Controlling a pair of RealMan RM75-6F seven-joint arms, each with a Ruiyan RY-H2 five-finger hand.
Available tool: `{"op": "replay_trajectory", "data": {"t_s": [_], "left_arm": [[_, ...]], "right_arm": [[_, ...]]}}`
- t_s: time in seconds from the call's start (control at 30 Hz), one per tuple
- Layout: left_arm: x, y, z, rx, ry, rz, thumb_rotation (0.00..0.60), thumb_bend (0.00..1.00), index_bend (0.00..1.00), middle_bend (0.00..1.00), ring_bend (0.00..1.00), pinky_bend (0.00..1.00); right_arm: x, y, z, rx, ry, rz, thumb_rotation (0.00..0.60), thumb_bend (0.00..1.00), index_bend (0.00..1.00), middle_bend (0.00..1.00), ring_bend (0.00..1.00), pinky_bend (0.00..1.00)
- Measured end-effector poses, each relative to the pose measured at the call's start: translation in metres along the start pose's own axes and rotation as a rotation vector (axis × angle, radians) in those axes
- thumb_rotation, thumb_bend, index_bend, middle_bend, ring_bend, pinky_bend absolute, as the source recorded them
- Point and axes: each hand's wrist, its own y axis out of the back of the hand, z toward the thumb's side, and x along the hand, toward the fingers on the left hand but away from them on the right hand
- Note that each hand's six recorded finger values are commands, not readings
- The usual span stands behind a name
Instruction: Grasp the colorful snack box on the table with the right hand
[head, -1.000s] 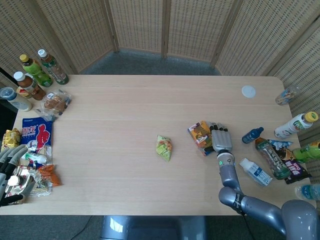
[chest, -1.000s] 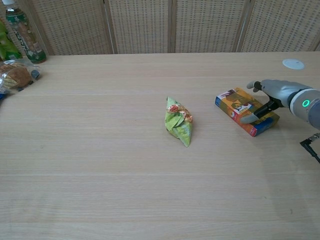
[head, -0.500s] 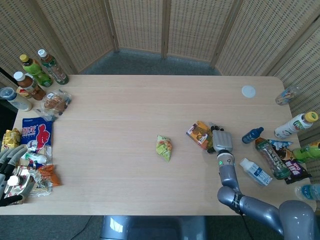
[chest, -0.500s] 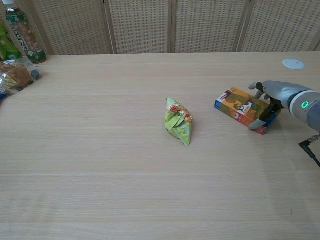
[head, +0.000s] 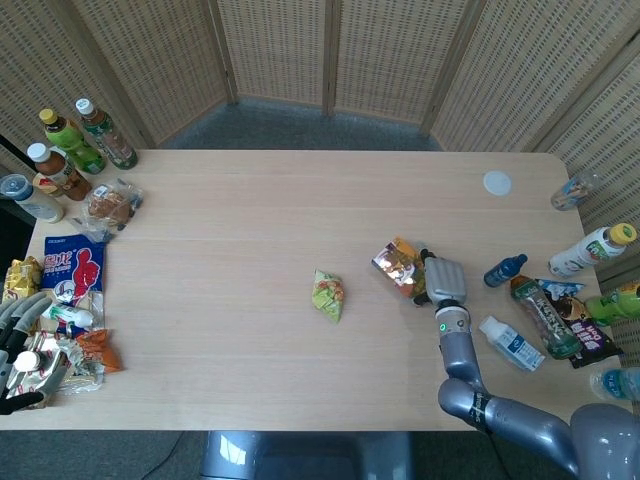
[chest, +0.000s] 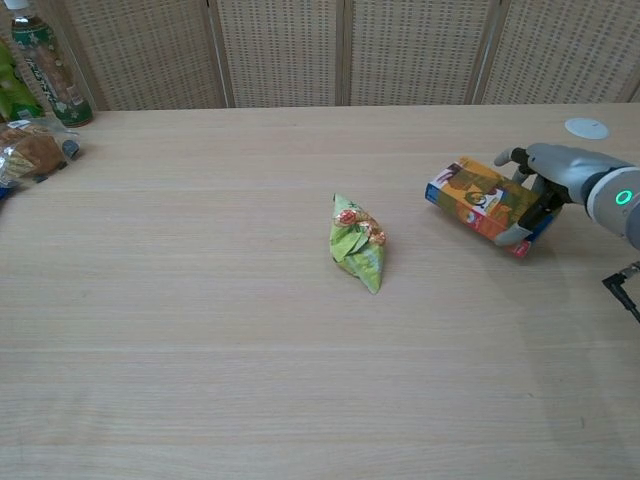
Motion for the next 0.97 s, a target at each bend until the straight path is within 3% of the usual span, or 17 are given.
{"op": "replay_trajectory", "data": {"t_s": [0.17, 0.5, 0.7, 0.97], "left_arm": [[-0.002, -0.002, 0.000, -0.006, 0.003, -0.002, 0.600, 0.35, 0.04, 0.05, 0.00, 0.00], [-0.007, -0.005, 0.001, -0.018, 0.005, -0.002, 0.600, 0.35, 0.04, 0.05, 0.00, 0.00], [-0.010, -0.005, 0.000, -0.023, 0.007, 0.001, 0.600, 0.35, 0.04, 0.05, 0.00, 0.00], [-0.014, -0.004, -0.002, -0.027, 0.011, 0.007, 0.600, 0.35, 0.04, 0.05, 0.00, 0.00]], "right_arm": [[0.014, 0.026, 0.013, -0.070, 0.057, -0.048, 0.600, 0.06, 0.11, 0.58, 0.55, 0.69], [0.047, 0.124, 0.047, -0.321, 0.219, -0.234, 0.600, 0.06, 0.11, 0.58, 0.55, 0.69], [0.063, 0.172, 0.052, -0.421, 0.275, -0.327, 0.600, 0.06, 0.11, 0.58, 0.55, 0.69], [0.074, 0.190, 0.050, -0.454, 0.290, -0.360, 0.600, 0.06, 0.11, 0.58, 0.56, 0.69]]}}
